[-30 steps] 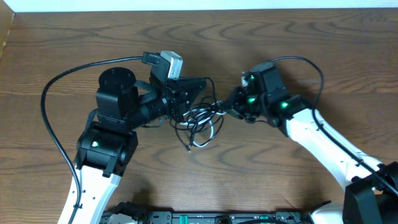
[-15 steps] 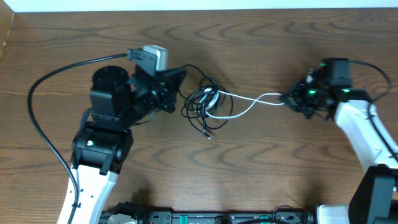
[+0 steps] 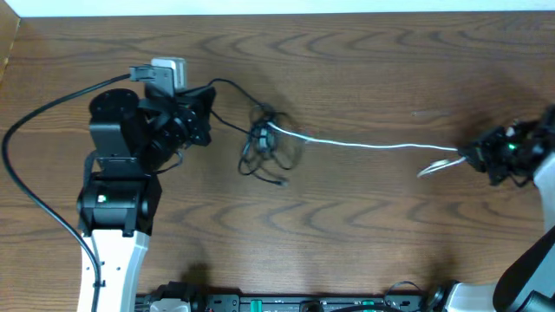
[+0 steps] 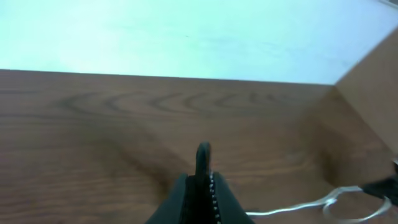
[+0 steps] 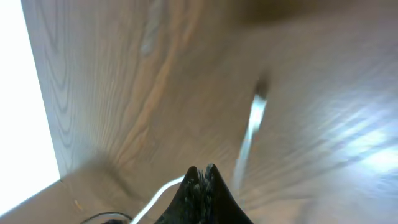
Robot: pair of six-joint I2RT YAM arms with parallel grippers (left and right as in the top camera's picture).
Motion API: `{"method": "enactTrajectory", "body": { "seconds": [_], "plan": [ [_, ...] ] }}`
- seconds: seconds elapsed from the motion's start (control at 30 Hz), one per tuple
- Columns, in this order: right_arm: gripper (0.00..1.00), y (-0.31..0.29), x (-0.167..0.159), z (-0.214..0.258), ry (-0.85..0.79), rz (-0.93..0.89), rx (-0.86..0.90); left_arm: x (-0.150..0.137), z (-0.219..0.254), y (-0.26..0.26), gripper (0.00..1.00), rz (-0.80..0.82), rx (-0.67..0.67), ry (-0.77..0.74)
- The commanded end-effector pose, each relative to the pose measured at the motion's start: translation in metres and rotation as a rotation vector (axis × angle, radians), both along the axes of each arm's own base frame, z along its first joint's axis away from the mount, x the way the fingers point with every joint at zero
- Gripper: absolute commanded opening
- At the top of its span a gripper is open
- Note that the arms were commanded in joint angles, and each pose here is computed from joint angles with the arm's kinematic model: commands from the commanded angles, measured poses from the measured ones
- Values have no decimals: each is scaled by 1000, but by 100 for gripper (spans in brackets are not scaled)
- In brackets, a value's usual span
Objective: Untangle cables
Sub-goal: 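Pull the white cable rightward with the right gripper, stretching it out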
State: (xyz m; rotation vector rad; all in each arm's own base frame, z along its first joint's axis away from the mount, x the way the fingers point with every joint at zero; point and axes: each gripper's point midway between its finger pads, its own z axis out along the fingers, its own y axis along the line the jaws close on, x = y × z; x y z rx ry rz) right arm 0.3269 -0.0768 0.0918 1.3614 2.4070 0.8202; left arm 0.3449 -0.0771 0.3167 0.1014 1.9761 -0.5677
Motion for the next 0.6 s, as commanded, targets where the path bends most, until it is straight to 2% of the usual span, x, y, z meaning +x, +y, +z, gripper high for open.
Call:
{"method": "enactTrajectory", "body": {
  "seconds": [0.0, 0.2, 0.57],
  "plan": [
    [1, -19, -9, 0, -23, 6, -10, 4, 8, 20, 8, 60, 13, -25],
    [1, -47, -25, -1, -14, -82, 5, 9, 8, 53, 8, 162, 20, -26],
    [1, -58, -29, 1, -32, -106, 6, 7, 4, 115, 8, 356, 23, -6]
  ]
}}
